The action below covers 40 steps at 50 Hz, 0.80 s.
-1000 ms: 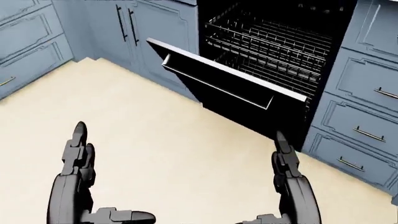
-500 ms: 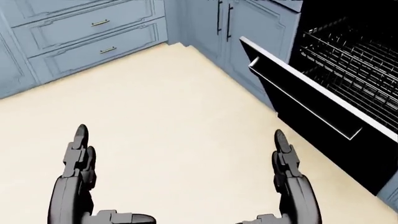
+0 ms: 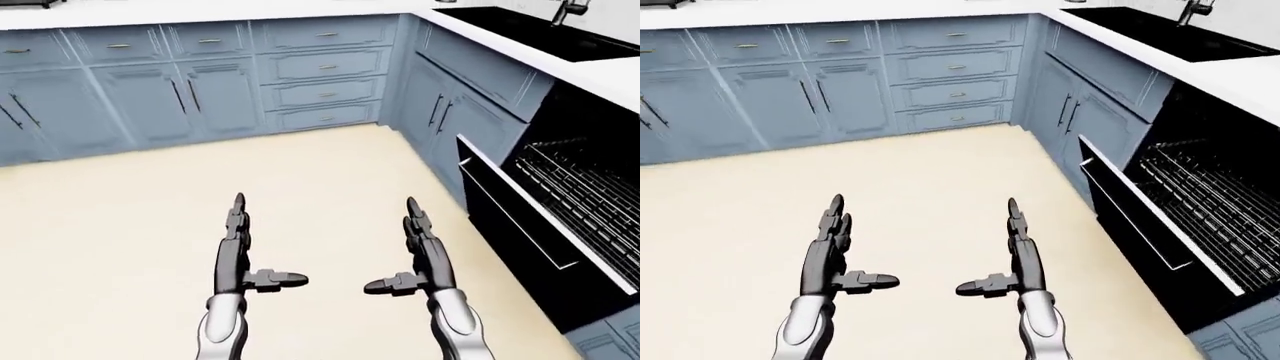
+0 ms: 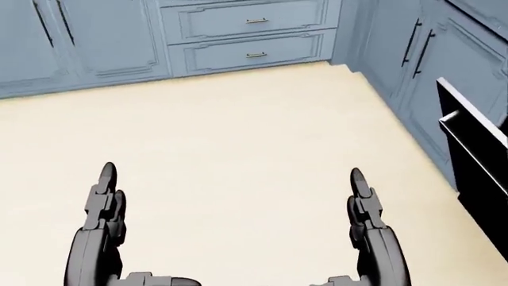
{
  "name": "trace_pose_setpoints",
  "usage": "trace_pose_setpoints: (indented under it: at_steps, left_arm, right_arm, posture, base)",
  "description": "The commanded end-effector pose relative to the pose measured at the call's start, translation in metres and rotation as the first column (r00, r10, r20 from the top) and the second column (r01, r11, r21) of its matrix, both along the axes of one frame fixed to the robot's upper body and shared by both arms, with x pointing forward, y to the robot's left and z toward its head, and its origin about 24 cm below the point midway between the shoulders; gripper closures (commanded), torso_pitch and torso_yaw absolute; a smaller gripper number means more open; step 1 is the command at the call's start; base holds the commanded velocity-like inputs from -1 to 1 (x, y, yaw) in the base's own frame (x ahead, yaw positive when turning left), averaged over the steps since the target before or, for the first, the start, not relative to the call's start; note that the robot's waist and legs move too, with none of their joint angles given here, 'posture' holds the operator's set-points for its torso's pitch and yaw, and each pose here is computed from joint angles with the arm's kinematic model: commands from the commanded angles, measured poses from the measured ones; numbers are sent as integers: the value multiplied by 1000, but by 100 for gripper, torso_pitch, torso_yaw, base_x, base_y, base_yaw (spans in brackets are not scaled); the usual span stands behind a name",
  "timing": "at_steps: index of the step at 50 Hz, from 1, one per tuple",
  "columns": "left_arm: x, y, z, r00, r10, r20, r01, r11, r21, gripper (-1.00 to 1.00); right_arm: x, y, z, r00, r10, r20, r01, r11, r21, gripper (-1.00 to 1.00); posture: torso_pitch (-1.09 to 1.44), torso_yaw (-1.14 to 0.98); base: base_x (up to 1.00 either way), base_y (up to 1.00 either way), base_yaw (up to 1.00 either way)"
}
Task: Close the dishwasher door
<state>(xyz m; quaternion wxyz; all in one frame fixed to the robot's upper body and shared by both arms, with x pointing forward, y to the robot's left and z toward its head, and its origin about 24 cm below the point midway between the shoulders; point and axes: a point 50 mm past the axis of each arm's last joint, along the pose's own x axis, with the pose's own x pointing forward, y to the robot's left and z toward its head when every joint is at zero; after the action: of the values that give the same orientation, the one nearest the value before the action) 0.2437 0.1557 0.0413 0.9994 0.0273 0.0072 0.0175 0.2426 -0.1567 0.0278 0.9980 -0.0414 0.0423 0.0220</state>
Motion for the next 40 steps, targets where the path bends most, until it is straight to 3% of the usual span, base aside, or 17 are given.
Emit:
trace_pose_setpoints:
  at_steps: [1,16,17,40]
  left_arm:
    - [4,5,22,994,16,108,-17,1000,8,-100]
    - [4,5,21,994,15,107,-16,1000,10,-100]
    - [4,5,21,994,16,108,-17,1000,10,-100]
    - [3,6,22,994,18,109,-19,1000,8,-100]
  right_arm:
    - [6,8,18,995,32,99,-33,999,7,-100]
    - [6,7,21,994,23,105,-22,1000,-5,-100]
    - [8,5,21,996,-6,85,7,1000,-15,-100]
    - [4,10,25,996,27,80,-27,1000,9,-100]
  posture:
    - [0,0]
    - [0,0]
    - [0,0]
    - [0,0]
  base:
    - [0,0,69]
    - [0,0,70]
    - [0,0,0]
    - [0,-14,0]
